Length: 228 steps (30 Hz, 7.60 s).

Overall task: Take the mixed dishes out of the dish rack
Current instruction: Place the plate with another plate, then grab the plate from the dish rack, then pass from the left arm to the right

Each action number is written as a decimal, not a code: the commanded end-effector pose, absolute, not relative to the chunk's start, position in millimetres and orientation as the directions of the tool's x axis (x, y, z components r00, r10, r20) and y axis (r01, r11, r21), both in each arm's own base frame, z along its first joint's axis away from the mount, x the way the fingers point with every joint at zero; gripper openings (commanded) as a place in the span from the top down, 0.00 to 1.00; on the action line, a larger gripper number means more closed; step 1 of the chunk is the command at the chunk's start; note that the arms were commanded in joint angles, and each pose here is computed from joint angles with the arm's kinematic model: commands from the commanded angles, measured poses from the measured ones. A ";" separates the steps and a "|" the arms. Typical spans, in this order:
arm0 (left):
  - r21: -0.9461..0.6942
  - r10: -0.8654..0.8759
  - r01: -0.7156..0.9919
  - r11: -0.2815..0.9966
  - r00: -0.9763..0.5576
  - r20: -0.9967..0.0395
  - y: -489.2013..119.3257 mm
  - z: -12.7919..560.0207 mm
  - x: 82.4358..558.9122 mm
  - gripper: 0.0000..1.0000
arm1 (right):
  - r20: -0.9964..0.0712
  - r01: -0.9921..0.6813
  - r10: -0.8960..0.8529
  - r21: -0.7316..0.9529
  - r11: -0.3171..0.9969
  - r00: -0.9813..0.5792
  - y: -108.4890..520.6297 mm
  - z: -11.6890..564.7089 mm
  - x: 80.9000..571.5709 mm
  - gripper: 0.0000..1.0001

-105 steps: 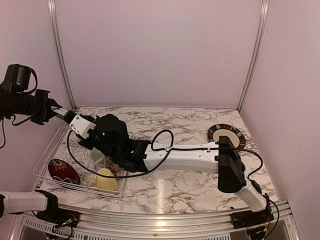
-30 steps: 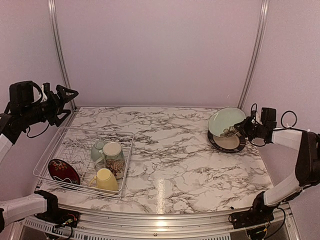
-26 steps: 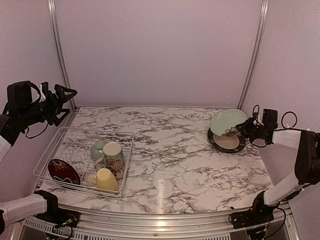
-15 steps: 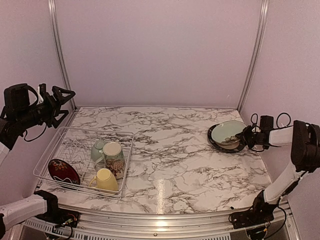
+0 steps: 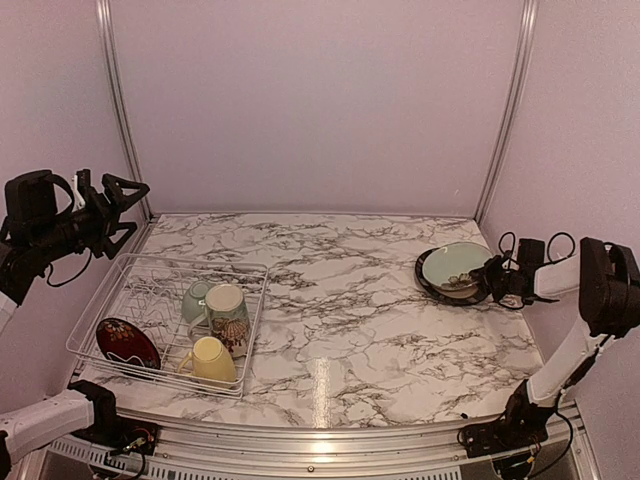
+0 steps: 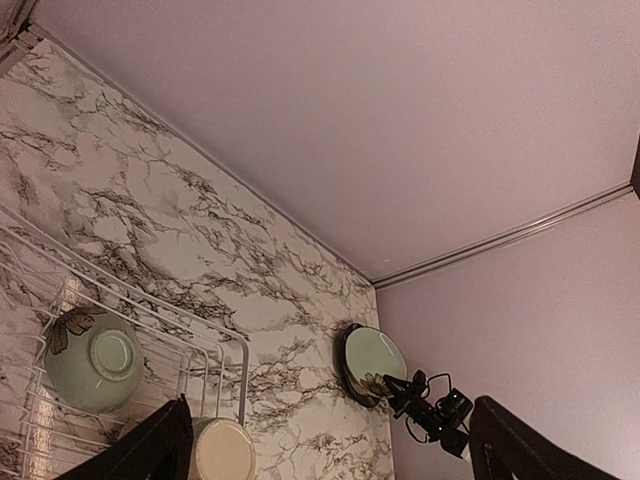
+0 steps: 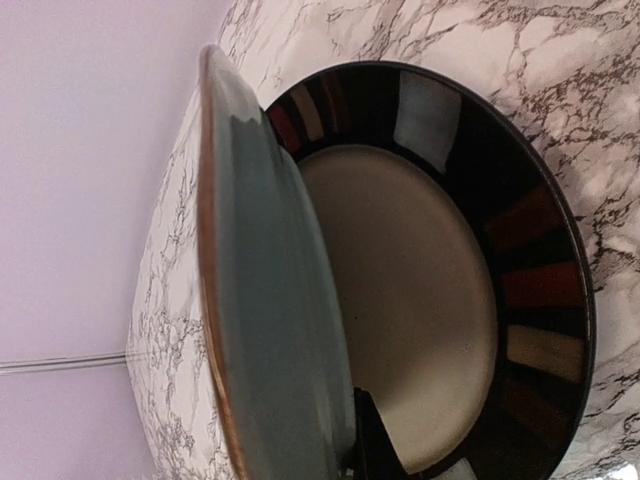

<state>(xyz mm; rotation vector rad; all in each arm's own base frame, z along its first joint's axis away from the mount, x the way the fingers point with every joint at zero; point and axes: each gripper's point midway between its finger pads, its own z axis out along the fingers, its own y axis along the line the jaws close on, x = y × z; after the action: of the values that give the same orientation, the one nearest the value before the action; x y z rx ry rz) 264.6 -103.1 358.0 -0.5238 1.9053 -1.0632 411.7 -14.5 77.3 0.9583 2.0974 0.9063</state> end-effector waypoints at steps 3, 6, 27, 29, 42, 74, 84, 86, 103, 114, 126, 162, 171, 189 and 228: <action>-0.832 -0.682 0.061 0.551 -0.542 -0.491 -106.2 358.3 265.3 0.01 | -0.379 0.232 0.794 0.816 0.529 -0.476 -22.2 111.2 431.4 0.90; -0.833 -0.685 0.060 0.551 -0.537 -0.492 -105.9 356.5 266.0 0.01 | -0.388 0.243 0.787 0.803 0.544 -0.480 -23.5 107.1 429.5 0.78; -0.837 -0.679 0.081 0.541 -0.545 -0.491 -112.0 362.2 268.8 0.01 | -0.556 0.361 0.712 0.617 0.700 -0.430 -53.9 123.6 393.7 0.16; -0.837 -0.678 0.080 0.541 -0.547 -0.490 -112.2 361.8 268.4 0.01 | -0.563 0.379 0.705 0.596 0.708 -0.431 -57.1 123.7 390.6 0.13; -0.823 -0.672 0.067 0.564 -0.542 -0.505 -108.5 357.3 265.1 0.01 | -0.615 0.396 0.658 0.526 0.752 -0.434 -65.3 136.9 381.3 0.04; -0.247 -0.800 -0.779 0.576 -0.473 -0.370 -15.6 228.1 163.9 0.01 | -0.889 -0.353 0.065 0.246 0.903 -0.453 184.7 227.1 422.7 0.14; -0.211 -0.856 -0.849 0.485 -0.410 -0.316 -18.8 195.3 161.2 0.09 | -0.897 -0.379 0.064 0.249 0.891 -0.438 195.4 232.9 417.4 0.15; -0.199 -0.859 -0.856 0.477 -0.406 -0.313 -19.2 189.5 161.4 0.13 | -0.900 -0.381 0.064 0.246 0.892 -0.431 195.6 235.8 415.6 0.16; -0.110 -0.855 -0.869 0.482 -0.440 -0.276 -28.0 143.1 169.3 0.41 | -0.906 -0.396 0.075 0.255 0.882 -0.417 201.7 241.2 408.5 0.17; -0.067 -0.844 -0.866 0.495 -0.461 -0.275 -20.9 133.1 177.5 0.48 | -0.908 -0.392 0.075 0.251 0.885 -0.412 199.9 243.8 406.9 0.17; -0.088 -0.851 -0.868 0.489 -0.453 -0.266 -16.2 130.1 183.7 0.72 | -0.914 -0.385 0.073 0.239 0.891 -0.399 197.0 252.1 405.4 0.18; -0.700 -0.849 -0.486 0.524 -0.367 -0.381 -35.8 355.2 226.4 1.00 | -0.940 -0.483 -0.063 0.114 0.868 -0.335 261.1 271.8 398.4 0.18; -0.819 -0.857 -0.345 0.458 -0.417 -0.304 -70.0 368.9 257.5 1.00 | -0.961 -0.653 -0.197 -0.023 0.757 -0.195 357.5 296.9 367.7 0.18; -0.928 -0.817 -0.215 0.304 -0.560 -0.138 -126.5 364.9 287.5 1.00 | -0.891 -0.701 -0.329 -0.450 0.553 0.313 517.1 339.2 282.7 0.19; -0.938 -0.771 -0.216 0.270 -0.632 -0.077 -186.3 353.7 289.5 1.00 | -0.803 -0.503 -0.430 -0.595 0.626 0.414 572.9 324.2 295.8 0.87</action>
<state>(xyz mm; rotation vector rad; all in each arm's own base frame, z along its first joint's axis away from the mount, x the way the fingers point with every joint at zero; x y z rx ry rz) 285.2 -182.4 332.0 -0.9365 2.0941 -1.2973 286.7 575.8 305.9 -1.0074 1.1918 0.0543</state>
